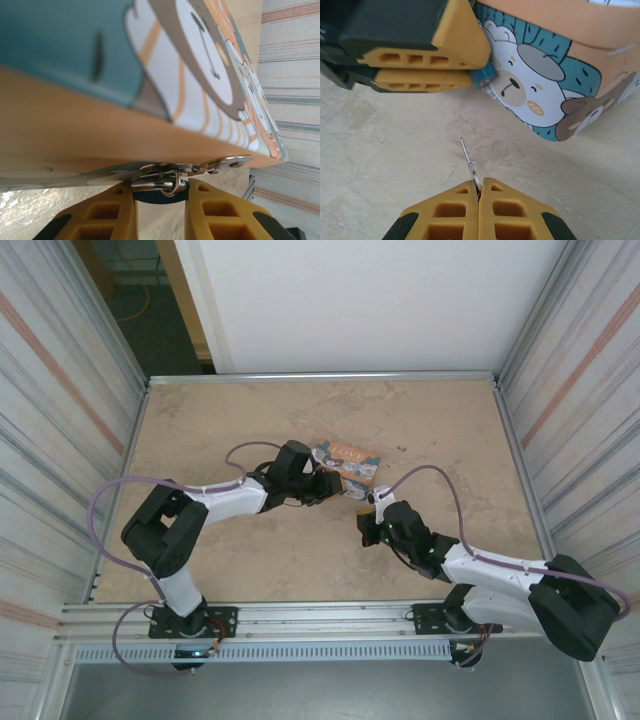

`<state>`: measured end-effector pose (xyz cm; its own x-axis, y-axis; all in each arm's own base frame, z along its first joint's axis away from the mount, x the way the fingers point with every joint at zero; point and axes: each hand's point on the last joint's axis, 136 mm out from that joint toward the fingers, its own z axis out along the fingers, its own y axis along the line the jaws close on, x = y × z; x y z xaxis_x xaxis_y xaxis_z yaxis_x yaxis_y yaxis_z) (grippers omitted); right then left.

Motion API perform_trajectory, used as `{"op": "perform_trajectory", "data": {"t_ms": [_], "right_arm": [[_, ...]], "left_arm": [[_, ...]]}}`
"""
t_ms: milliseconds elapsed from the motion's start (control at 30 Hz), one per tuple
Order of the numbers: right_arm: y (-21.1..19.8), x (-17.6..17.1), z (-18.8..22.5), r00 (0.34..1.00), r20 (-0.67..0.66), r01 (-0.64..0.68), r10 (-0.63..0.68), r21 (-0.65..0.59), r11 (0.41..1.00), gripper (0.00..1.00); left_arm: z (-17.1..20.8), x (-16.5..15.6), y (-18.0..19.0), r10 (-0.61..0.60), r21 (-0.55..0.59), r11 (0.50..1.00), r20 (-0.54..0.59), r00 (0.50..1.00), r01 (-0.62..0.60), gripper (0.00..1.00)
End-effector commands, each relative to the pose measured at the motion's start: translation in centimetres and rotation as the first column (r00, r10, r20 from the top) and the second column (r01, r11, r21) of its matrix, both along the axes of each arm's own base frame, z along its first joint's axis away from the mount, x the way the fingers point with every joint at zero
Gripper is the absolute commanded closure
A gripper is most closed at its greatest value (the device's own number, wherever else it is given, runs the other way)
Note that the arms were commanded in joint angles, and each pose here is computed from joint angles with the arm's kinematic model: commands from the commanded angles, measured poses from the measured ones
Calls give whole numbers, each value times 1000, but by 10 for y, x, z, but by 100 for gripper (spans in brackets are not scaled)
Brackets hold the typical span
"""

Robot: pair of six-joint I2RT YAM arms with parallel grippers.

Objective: Unlock a padlock with a key

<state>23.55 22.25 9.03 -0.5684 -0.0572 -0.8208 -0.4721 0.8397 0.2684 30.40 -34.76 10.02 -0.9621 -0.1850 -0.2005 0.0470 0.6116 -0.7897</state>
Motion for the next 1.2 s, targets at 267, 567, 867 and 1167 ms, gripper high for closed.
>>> {"op": "perform_trajectory", "data": {"t_ms": [267, 567, 867, 1167], "right_arm": [[8, 24, -1, 993, 117, 18, -10, -67, 998, 100], [13, 31, -5, 991, 135, 20, -13, -50, 999, 100], [15, 36, -4, 989, 150, 19, -16, -21, 1000, 100], [11, 42, 3, 985, 167, 33, -34, 8, 999, 100]], "left_arm": [[44, -2, -11, -31, -102, 994, 82, 996, 39, 76], [47, -3, -9, -28, -101, 994, 91, 995, 37, 76], [48, -3, -8, -28, -96, 995, 96, 995, 37, 76], [48, -3, -7, -29, -92, 995, 99, 995, 38, 76]]}}
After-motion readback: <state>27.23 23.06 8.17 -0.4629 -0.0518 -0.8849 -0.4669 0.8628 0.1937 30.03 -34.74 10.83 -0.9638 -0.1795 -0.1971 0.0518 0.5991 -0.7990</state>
